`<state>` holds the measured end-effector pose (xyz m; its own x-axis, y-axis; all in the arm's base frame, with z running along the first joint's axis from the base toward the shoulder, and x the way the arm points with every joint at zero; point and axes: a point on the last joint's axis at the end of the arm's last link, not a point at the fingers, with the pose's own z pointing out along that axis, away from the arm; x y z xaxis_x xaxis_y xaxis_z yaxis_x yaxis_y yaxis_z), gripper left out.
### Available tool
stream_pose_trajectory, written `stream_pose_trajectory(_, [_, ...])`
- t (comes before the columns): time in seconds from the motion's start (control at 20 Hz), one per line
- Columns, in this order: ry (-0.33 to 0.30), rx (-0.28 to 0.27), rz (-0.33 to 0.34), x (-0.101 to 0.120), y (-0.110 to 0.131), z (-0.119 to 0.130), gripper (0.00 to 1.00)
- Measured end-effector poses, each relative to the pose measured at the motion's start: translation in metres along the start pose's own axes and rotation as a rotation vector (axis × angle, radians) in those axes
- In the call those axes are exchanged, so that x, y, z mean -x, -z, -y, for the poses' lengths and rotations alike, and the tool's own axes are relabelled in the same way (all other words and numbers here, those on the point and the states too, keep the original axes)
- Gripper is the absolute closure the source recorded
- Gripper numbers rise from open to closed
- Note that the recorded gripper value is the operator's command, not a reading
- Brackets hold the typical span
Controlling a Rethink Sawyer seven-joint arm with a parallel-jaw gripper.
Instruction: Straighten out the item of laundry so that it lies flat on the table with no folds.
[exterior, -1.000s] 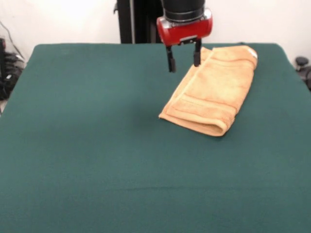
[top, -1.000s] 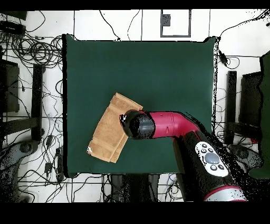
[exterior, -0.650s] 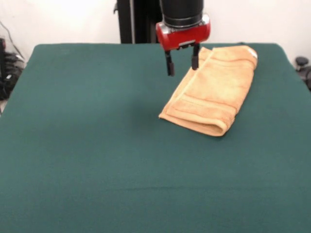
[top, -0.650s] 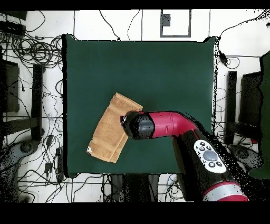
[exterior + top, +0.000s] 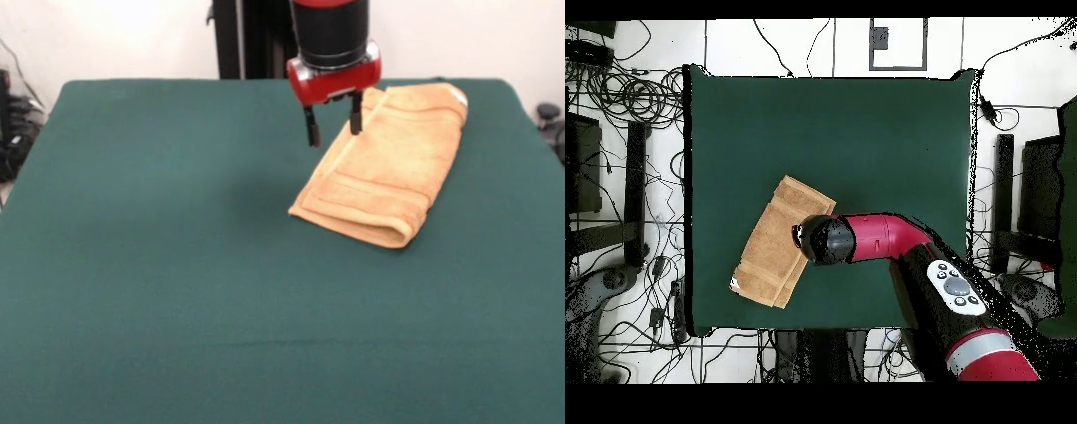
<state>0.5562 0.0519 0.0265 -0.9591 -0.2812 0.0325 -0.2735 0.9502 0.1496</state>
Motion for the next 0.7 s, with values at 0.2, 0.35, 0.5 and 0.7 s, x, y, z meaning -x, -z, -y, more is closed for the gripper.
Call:
stream_pose_trajectory(0.2, [0.014, 0.001, -0.012, -0.003, -0.009, -0.002, 0.0])
stream_pose_trajectory(0.35, [0.029, -0.007, -0.019, -0.005, -0.015, -0.002, 0.0])
stream_pose_trajectory(0.5, [0.049, -0.022, -0.031, -0.007, -0.023, -0.003, 0.0])
stream_pose_trajectory(0.7, [0.056, -0.039, -0.045, -0.009, -0.025, -0.003, 0.0])
